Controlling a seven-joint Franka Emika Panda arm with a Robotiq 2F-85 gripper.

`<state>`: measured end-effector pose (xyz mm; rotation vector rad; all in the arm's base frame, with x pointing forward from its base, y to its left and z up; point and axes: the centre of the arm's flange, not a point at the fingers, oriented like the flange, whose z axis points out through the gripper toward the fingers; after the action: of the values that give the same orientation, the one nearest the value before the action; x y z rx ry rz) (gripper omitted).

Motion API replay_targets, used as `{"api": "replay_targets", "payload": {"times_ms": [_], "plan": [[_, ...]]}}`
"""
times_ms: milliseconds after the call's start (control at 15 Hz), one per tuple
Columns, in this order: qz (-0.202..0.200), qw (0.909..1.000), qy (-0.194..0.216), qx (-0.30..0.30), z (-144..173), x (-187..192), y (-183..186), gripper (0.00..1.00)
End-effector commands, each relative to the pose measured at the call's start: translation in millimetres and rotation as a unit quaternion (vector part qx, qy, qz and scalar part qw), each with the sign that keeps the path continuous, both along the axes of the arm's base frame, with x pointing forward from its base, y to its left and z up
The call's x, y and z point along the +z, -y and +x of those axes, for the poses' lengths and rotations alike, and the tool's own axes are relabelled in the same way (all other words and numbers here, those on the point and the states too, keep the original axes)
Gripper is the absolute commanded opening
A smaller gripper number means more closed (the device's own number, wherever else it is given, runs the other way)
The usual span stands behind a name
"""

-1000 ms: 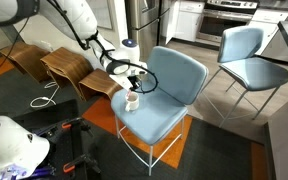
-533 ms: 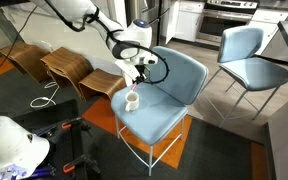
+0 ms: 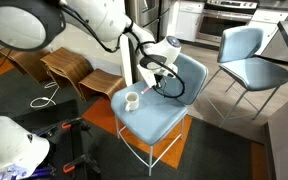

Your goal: Remove the marker from the mug and put it on the chair

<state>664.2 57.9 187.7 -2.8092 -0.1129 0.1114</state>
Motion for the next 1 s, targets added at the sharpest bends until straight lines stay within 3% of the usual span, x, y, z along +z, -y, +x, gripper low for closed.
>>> {"api": "replay_targets", "payload": {"times_ms": [0,333,667,933], "plan": [[0.012,0.9981,-0.036,-0.049,46,-37,-4,0.05],[0.016,0.9943,-0.073,-0.076,78,-97,-2,0.05],[-0.025,0.9913,-0.123,-0.038,88,-141,-8,0.05],[-0.046,0.9892,-0.136,-0.028,103,-158,-15,0.05]]}}
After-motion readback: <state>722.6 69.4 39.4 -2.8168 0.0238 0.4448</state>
